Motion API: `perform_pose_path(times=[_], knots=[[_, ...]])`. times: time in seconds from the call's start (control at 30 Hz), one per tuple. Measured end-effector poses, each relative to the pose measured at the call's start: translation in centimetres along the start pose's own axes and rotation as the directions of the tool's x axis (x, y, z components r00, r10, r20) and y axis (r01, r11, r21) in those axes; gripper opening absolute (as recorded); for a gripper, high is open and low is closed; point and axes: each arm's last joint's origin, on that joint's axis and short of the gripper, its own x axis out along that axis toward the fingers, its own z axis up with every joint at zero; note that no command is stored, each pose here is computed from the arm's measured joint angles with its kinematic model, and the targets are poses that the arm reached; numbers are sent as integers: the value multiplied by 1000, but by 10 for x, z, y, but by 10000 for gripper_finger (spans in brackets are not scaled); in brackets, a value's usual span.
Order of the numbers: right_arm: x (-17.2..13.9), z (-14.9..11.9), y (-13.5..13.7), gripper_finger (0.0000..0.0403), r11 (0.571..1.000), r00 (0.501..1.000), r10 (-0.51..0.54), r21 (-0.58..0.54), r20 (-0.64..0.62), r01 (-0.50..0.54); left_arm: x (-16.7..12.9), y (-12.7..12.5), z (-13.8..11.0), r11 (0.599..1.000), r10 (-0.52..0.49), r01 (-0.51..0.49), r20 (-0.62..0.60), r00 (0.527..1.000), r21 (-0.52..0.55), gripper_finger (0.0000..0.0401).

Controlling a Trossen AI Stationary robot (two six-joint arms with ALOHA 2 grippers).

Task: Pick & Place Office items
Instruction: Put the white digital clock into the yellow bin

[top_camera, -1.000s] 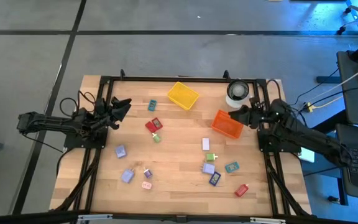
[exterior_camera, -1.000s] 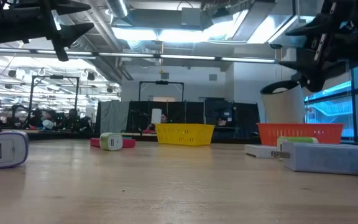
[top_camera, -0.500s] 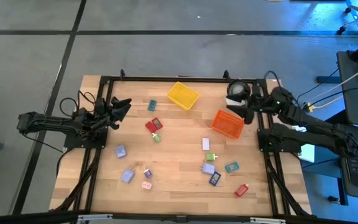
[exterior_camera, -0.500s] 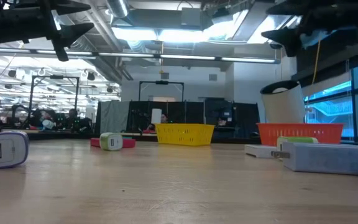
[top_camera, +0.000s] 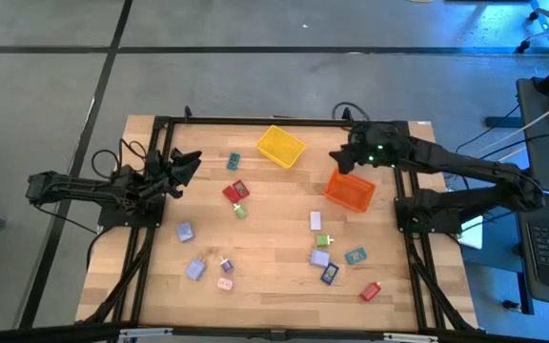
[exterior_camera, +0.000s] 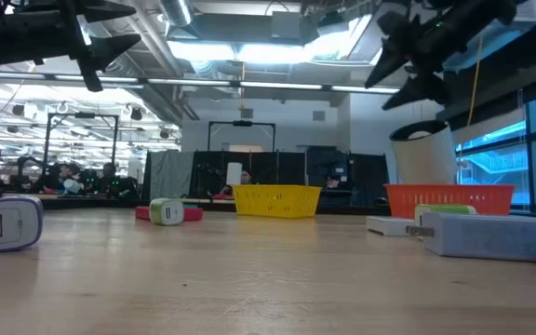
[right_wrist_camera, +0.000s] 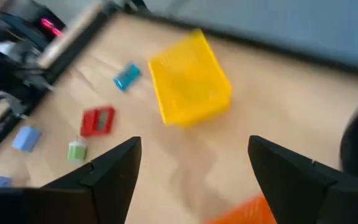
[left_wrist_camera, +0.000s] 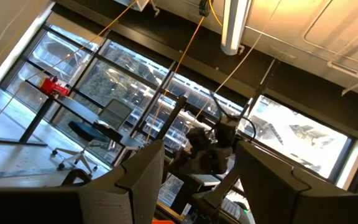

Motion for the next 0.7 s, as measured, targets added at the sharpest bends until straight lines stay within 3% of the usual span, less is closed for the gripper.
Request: perform_pose_path(times=[0.1,0.3,0.7], knots=[[9,-5,8,299,997,991,-26,72,-129,35,0,0,0,1000,0,0,0,1000,0,196],[32,-28,27,299,987,942,36,157,-334,18,0,0,0,1000,0,0,0,1000,0,196],[70,-92,58,299,985,785,-15,126,-620,118,0,0,0,1000,0,0,0,1000,0,196]])
